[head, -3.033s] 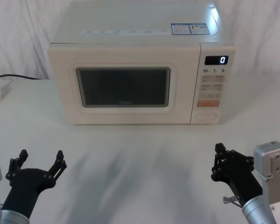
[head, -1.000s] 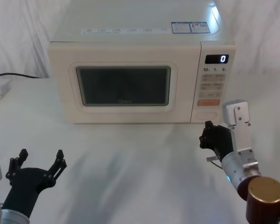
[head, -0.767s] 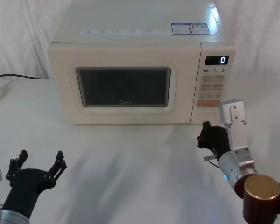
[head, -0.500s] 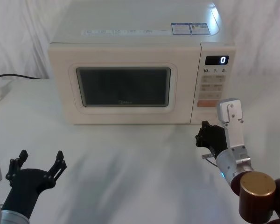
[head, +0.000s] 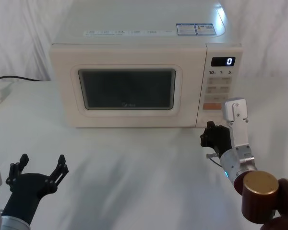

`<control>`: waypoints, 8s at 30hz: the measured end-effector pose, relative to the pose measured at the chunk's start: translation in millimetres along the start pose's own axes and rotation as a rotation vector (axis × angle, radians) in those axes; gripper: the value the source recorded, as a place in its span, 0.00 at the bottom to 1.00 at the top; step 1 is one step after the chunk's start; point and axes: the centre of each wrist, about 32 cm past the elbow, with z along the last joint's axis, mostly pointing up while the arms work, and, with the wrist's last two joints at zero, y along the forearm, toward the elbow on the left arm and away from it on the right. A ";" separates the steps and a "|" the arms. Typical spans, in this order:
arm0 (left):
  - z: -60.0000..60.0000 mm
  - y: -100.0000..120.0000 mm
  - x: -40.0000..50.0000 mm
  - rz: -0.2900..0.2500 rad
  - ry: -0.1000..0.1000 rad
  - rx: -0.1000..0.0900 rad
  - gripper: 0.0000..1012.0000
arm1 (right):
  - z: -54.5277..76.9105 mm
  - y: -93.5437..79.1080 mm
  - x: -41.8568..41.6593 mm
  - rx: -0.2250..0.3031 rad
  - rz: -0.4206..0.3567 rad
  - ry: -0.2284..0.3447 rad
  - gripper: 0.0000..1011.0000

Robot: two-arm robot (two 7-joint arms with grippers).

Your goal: Press the button to open the microwave door with one hand; close the microwave door with the other hand.

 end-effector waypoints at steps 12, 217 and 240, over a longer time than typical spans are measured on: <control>0.0 0.0 0.0 0.000 0.000 0.000 0.99 | -0.7 13.3 3.5 0.005 -0.027 0.010 0.00; 0.0 0.0 0.0 0.000 0.000 0.000 0.99 | -26.7 -81.7 54.0 0.134 -0.057 0.048 0.99; 0.0 0.0 0.0 0.000 0.000 0.000 0.99 | -26.7 -81.7 54.0 0.134 -0.057 0.048 0.99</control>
